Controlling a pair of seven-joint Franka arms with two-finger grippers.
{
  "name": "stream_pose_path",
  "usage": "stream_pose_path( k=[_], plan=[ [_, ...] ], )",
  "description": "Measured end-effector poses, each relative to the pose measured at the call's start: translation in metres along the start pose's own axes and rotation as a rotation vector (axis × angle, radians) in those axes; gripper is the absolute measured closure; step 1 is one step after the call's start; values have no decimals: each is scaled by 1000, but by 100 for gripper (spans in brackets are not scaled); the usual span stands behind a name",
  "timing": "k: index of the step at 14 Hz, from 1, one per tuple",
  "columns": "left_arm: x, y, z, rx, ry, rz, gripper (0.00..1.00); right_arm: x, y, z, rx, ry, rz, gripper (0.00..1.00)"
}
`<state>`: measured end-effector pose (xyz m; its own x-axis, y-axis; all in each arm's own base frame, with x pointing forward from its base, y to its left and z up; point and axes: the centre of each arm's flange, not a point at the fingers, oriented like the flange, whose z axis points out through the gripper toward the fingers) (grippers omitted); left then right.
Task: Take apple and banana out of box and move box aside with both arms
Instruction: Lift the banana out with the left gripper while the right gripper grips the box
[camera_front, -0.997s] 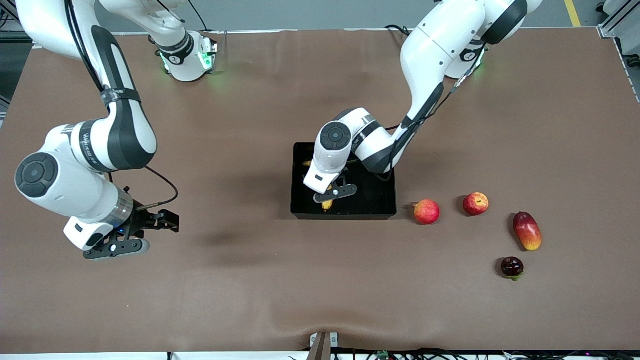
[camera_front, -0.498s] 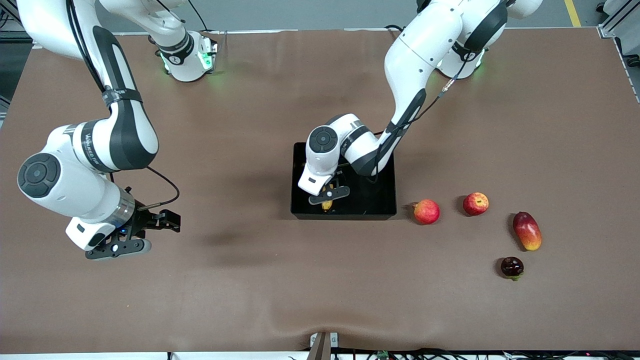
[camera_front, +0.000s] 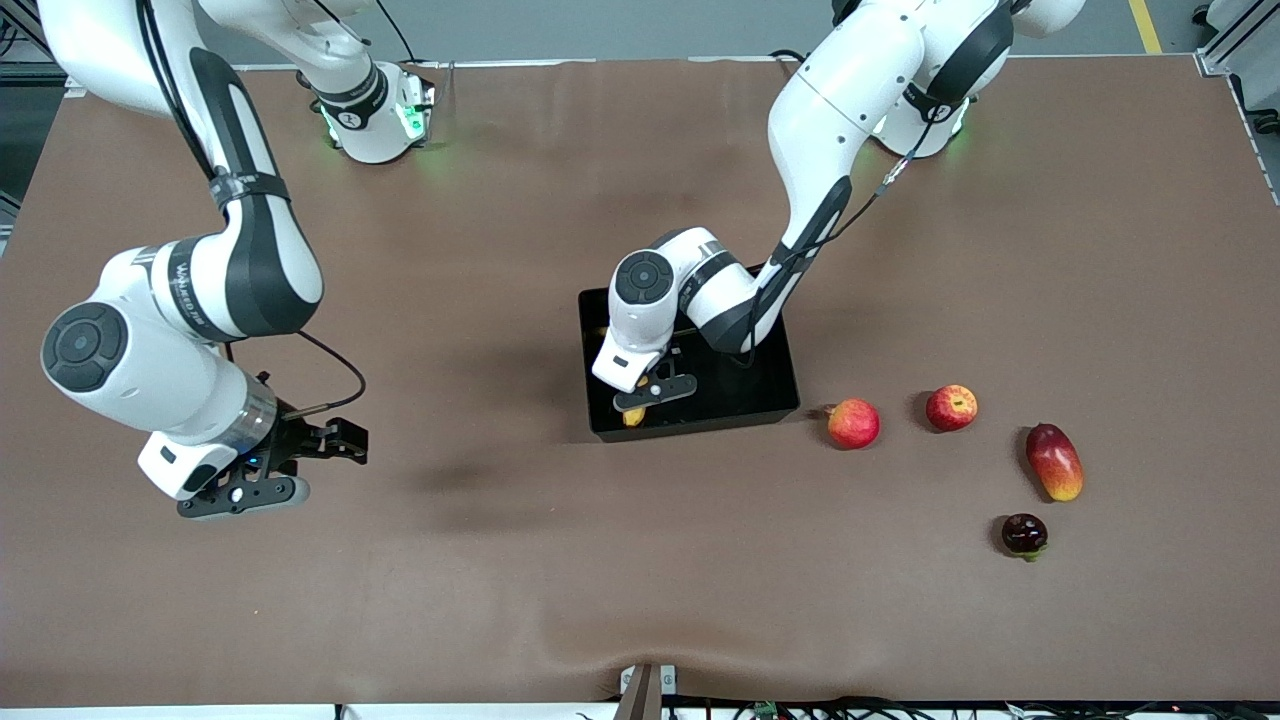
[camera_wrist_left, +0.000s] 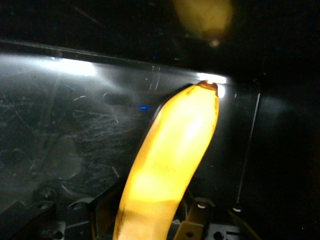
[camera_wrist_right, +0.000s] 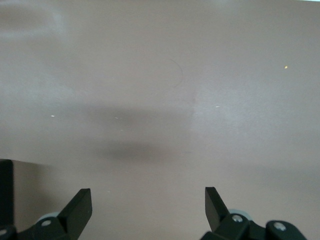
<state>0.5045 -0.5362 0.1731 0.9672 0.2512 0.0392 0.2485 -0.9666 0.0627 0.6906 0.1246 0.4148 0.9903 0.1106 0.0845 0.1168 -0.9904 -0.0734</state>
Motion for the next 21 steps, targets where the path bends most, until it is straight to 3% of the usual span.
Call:
stream_pose_path(
  k=[4, 7, 15, 19, 21],
  plan=[
    [6, 1, -11, 22, 36, 28, 64, -22, -70, -15, -3, -93, 145, 0],
    [16, 4, -41, 5, 60, 18, 64, -32, -114, -20, -4, -95, 171, 0],
    [55, -15, -165, 27, 113, -43, 64, -35, -105, -10, 14, -126, 204, 0],
    [87, -48, -231, 41, 134, -65, 64, -37, -110, -6, 104, -140, 134, 0],
    [109, -79, -259, 60, 121, -34, 64, -35, -112, 0, 142, -104, 72, 0]
  ],
)
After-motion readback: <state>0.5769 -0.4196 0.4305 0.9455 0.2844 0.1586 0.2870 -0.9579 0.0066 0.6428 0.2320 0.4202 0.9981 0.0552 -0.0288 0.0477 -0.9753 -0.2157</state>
